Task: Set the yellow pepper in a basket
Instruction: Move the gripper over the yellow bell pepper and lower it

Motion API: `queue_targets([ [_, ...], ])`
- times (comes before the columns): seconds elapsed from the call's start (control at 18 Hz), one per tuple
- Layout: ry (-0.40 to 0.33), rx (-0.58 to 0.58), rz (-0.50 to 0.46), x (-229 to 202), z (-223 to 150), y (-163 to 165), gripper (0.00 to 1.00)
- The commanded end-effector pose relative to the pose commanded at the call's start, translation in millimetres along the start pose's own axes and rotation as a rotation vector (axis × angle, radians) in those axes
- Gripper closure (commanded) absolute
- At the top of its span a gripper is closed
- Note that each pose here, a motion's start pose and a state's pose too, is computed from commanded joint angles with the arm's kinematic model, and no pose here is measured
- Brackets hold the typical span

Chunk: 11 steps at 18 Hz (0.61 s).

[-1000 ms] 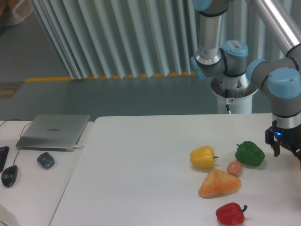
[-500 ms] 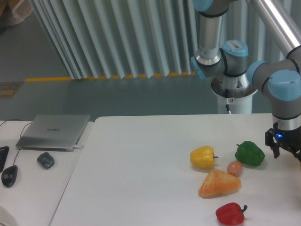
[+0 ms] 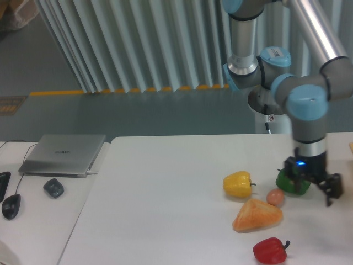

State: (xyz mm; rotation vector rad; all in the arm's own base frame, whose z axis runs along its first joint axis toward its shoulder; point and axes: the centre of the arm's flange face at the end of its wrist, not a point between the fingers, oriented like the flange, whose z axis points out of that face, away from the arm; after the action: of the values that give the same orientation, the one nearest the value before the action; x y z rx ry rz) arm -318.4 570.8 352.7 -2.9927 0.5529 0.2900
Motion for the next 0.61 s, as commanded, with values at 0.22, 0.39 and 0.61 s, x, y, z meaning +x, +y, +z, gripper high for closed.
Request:
queue_targets([
  [0.22,0.018,0.003,0.133,30,-8,-28,0.00],
  [0.39,0.080,-0.034,0.191,59,-6,-45,0.00],
  [0.61,0.169,-0.118,0.381,94,1,-59,0.00],
])
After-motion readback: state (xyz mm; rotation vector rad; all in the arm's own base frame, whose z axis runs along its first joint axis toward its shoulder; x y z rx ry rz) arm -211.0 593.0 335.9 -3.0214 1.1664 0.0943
